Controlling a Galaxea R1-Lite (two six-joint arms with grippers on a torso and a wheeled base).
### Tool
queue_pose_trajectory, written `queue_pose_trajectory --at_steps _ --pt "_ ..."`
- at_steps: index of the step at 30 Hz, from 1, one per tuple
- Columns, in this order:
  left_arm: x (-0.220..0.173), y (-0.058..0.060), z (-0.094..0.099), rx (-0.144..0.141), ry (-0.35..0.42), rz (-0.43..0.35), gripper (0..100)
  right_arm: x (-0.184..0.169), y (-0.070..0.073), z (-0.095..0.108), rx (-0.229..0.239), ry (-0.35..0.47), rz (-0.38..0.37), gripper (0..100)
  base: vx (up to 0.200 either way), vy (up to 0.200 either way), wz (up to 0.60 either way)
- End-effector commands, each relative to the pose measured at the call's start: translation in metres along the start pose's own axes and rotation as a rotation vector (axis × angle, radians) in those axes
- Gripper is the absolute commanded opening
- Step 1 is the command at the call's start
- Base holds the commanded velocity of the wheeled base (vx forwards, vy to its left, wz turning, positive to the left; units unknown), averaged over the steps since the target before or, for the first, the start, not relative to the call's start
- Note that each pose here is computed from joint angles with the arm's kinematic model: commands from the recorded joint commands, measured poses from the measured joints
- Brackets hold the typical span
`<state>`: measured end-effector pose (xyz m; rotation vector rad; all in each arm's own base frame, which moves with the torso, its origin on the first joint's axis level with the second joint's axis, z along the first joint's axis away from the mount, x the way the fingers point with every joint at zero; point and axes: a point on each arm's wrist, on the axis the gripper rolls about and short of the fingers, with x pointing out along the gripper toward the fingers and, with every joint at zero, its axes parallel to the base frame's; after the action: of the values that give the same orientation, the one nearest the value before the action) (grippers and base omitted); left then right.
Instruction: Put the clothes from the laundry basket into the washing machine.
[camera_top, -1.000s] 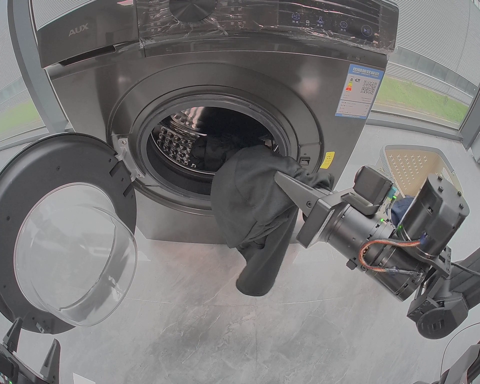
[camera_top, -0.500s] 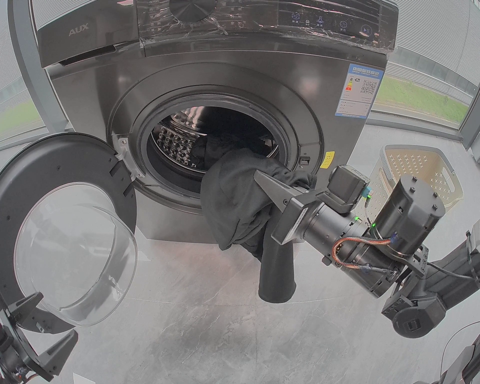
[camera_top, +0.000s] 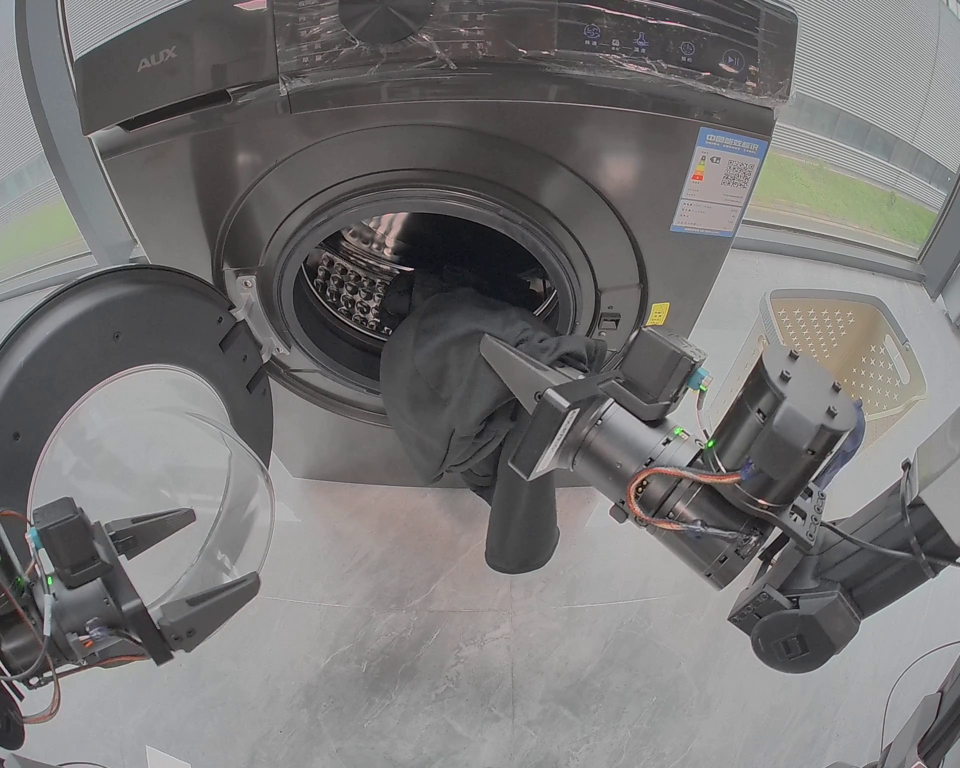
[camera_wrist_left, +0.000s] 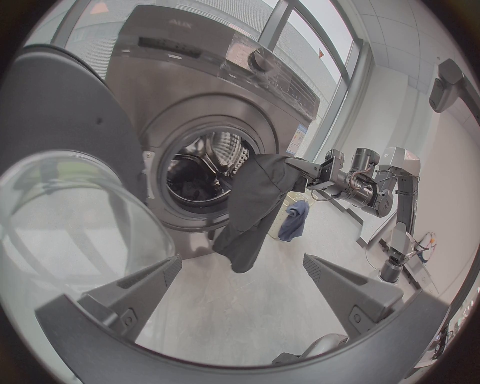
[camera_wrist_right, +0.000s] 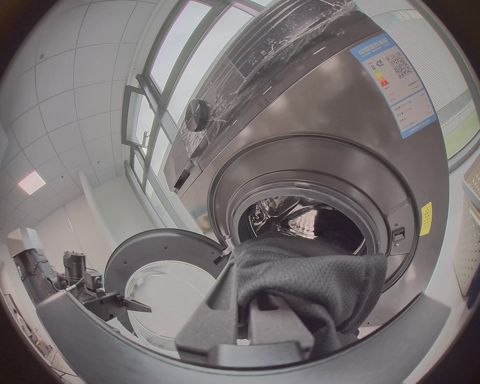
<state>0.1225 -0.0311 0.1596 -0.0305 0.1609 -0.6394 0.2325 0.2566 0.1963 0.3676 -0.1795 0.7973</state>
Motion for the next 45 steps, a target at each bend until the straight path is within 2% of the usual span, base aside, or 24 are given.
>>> queue_pose_trajectory --at_steps 1,9,11,16,21,26,33,36,42,43,45 --pt "0.048 0.008 -0.013 -0.048 0.139 -0.097 100 0.003 0.005 -0.004 0.001 0.005 0.013 0 0.0 0.0 0.0" --pt "0.091 0.009 -0.009 -0.025 0.116 -0.163 100 0.004 0.005 -0.004 -0.002 0.003 0.012 0 0.0 0.0 0.0" --pt "0.109 0.008 -0.007 -0.011 0.086 -0.189 100 0.003 0.005 -0.004 -0.002 0.002 0.008 0 0.0 0.0 0.0" --pt "0.125 0.01 0.0 0.004 0.038 -0.201 100 0.003 0.004 -0.005 -0.004 0.003 0.002 0 0.0 0.0 0.0" --pt "0.139 0.002 0.005 0.017 0.013 -0.245 100 0.005 0.004 -0.008 -0.004 0.008 0.0 0 0.0 0.0 0.0" --pt "0.154 0.0 0.007 0.024 0.003 -0.262 100 0.005 0.004 -0.007 -0.003 0.002 0.003 0 0.0 0.0 0.0" --pt "0.174 0.002 0.017 0.015 -0.045 -0.271 100 0.005 0.004 -0.008 -0.003 0.001 0.003 0 0.0 0.0 0.0" --pt "0.185 0.003 0.014 0.017 -0.053 -0.251 100 0.004 0.006 -0.008 -0.002 0.002 0.007 0 0.0 0.0 0.0" --pt "0.196 0.006 0.013 0.028 -0.116 -0.2 100 0.003 0.007 -0.008 0.0 0.003 0.012 0 0.0 0.0 0.0" --pt "0.195 0.006 0.013 0.029 -0.122 -0.195 0 0.003 0.007 -0.008 0.0 0.003 0.012 0 0.0 0.0 0.0" --pt "0.196 0.006 0.013 0.03 -0.126 -0.192 0 0.003 0.007 -0.008 0.0 0.002 0.01 0 0.0 0.0 0.0"
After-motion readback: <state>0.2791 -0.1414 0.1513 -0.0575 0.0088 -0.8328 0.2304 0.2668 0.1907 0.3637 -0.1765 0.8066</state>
